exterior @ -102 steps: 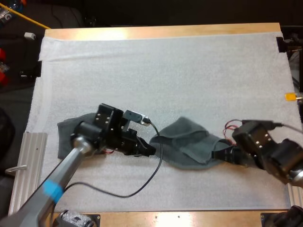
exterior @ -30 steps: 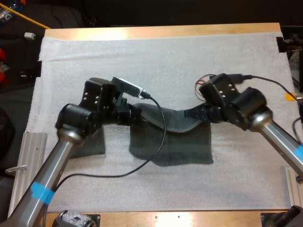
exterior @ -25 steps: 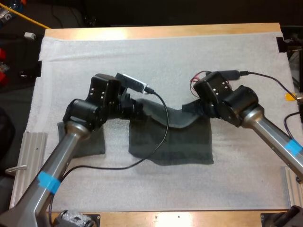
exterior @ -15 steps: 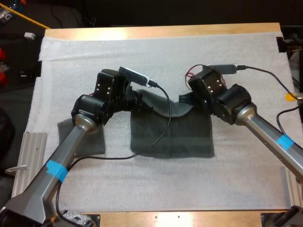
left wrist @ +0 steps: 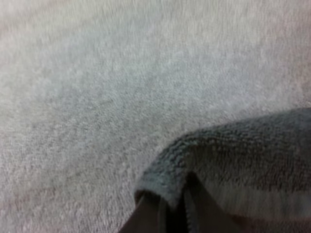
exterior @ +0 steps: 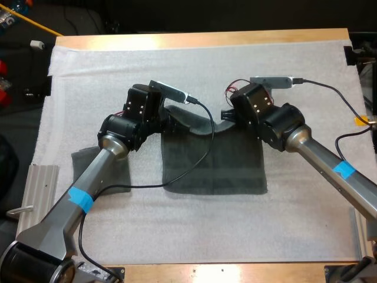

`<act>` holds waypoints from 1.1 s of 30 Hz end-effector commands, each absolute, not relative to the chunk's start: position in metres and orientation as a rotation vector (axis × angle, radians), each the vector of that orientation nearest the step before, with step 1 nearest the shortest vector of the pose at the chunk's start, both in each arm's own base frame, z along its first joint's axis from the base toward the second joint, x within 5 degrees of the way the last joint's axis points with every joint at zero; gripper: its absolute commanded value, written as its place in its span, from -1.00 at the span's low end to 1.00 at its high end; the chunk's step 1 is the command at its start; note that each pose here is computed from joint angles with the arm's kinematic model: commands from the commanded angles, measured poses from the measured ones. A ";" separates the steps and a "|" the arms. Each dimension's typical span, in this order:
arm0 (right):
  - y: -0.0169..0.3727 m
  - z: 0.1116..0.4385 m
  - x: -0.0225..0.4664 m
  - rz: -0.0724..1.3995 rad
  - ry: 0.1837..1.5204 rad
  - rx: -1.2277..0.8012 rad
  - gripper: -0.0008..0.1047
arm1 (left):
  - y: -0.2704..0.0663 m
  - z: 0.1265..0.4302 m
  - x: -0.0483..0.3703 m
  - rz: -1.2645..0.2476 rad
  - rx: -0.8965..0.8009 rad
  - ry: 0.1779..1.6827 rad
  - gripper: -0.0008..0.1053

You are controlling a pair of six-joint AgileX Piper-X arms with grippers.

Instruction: Pick towel from pile, fold and stack

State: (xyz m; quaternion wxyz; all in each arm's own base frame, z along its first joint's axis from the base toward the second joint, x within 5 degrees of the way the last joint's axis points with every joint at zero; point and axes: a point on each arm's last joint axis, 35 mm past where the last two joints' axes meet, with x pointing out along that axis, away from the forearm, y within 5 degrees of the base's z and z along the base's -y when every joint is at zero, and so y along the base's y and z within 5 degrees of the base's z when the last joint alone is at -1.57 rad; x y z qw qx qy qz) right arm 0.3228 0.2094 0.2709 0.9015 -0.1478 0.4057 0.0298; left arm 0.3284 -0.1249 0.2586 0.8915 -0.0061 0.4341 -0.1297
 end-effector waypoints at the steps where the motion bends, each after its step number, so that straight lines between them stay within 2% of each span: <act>1: 0.206 0.273 0.327 0.035 0.820 -0.306 -0.99 | -0.124 0.263 0.331 -0.250 -0.011 0.861 -0.98; 9: 0.196 0.272 0.334 -0.003 0.823 -0.287 -0.98 | -0.125 0.264 0.333 -0.253 -0.016 0.837 -0.98; 11: 0.194 0.272 0.336 -0.009 0.820 -0.281 -0.90 | -0.125 0.264 0.333 -0.253 -0.016 0.837 -0.97; 12: 0.193 0.272 0.337 -0.003 0.816 -0.270 -0.79 | -0.125 0.264 0.333 -0.255 -0.017 0.837 -0.93; 13: 0.192 0.273 0.339 0.000 0.808 -0.258 -0.59 | -0.125 0.264 0.333 -0.255 -0.017 0.837 -0.83; 14: 0.191 0.273 0.340 -0.001 0.804 -0.254 -0.52 | -0.125 0.265 0.333 -0.255 -0.017 0.835 -0.76; 16: 0.190 0.275 0.344 0.010 0.785 -0.226 0.00 | -0.126 0.266 0.334 -0.258 -0.021 0.818 -0.42; 17: 0.189 0.276 0.345 0.008 0.779 -0.221 0.13 | -0.126 0.266 0.335 -0.259 -0.022 0.812 -0.36; 18: 0.189 0.277 0.347 0.007 0.769 -0.216 0.32 | -0.126 0.268 0.336 -0.261 -0.026 0.796 -0.17; 19: 0.187 0.277 0.348 0.002 0.765 -0.222 0.39 | -0.127 0.269 0.337 -0.263 -0.029 0.783 -0.04; 22: 0.184 0.278 0.347 -0.001 0.769 -0.264 0.35 | -0.128 0.276 0.340 -0.276 -0.037 0.762 0.15; 26: 0.179 0.286 0.340 0.000 0.791 -0.324 0.33 | -0.127 0.294 0.336 -0.279 -0.042 0.738 0.15; 33: 0.165 0.318 0.313 0.023 0.804 -0.350 0.33 | -0.113 0.342 0.301 -0.289 -0.057 0.667 0.15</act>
